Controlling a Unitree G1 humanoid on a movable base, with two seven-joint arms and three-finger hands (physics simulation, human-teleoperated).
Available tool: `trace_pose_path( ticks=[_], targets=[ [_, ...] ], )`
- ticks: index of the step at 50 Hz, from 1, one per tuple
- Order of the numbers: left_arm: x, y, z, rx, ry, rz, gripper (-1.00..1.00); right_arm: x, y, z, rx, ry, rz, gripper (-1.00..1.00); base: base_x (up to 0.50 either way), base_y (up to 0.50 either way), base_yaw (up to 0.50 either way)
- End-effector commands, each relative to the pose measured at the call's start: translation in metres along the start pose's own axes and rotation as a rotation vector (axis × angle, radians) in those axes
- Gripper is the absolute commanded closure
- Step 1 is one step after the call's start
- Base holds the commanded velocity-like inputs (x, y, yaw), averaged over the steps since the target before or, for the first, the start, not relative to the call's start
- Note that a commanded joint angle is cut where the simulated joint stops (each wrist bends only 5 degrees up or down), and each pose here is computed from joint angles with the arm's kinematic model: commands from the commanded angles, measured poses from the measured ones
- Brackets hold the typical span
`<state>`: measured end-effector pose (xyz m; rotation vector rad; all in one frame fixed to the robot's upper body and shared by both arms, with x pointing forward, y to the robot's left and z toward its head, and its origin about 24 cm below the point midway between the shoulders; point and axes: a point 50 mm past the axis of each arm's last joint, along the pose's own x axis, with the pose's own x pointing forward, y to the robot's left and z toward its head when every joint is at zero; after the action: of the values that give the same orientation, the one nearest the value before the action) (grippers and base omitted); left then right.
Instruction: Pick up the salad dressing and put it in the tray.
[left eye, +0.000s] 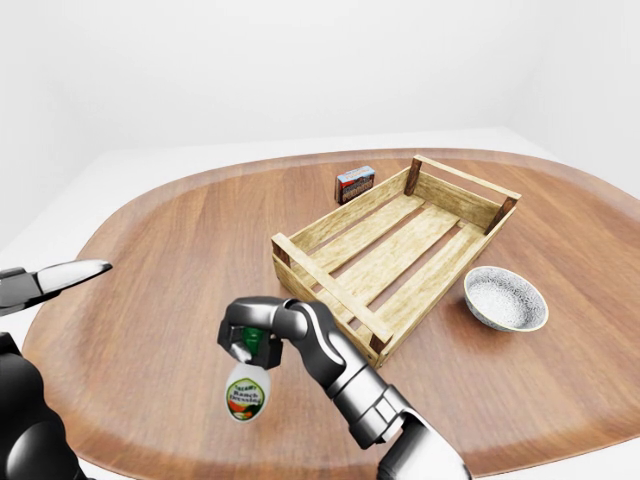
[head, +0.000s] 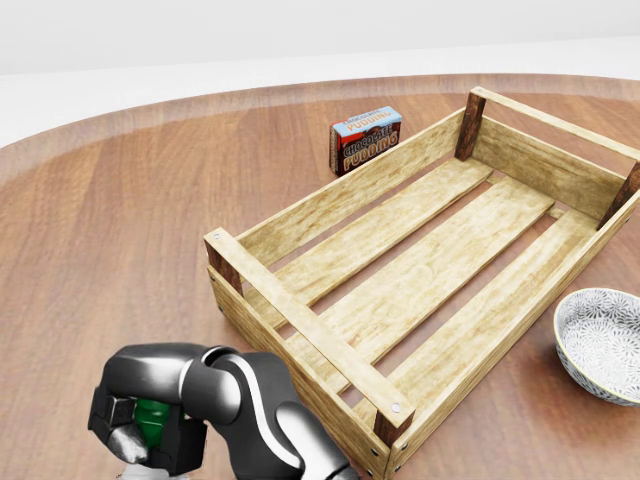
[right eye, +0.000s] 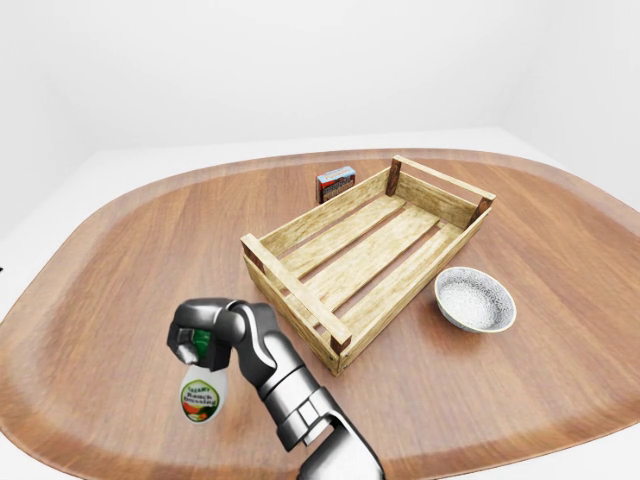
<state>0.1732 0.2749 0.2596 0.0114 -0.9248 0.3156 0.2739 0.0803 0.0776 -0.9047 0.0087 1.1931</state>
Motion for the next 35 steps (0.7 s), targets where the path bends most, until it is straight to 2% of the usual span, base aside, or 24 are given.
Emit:
trace_pose_path(
  ticks=[1,9,16,25,29,35],
  targets=[
    [-0.001,-0.001,-0.001,0.007,0.005,-0.006,-1.00,-0.017,-0.035,0.026,-0.095,-0.067,-0.141,1.00,0.00,0.00,0.00],
    [0.000,0.000,-0.001,0.006,0.002,-0.004,-1.00,-0.034,-0.065,0.055,-0.193,-0.134,-0.254,1.00,0.00,0.00,0.00],
    [0.000,0.000,-0.001,0.007,0.003,-0.004,-1.00,-0.064,-0.113,0.103,-0.289,-0.260,-0.399,1.00,0.00,0.00,0.00],
    [-0.001,-0.002,0.000,0.009,0.001,-0.008,-1.00,-0.095,-0.143,0.160,-0.340,-0.463,-0.461,1.00,0.00,0.00,0.00],
    [-0.001,-0.001,-0.001,0.012,0.003,-0.007,-1.00,-0.107,-0.162,0.150,-0.343,-0.430,-0.489,1.00,0.00,0.00,0.00],
    [-0.001,-0.001,-0.001,0.013,0.004,-0.007,-1.00,-0.132,-0.195,0.110,-0.331,-0.290,-0.572,1.00,0.00,0.00,0.00]
  ],
)
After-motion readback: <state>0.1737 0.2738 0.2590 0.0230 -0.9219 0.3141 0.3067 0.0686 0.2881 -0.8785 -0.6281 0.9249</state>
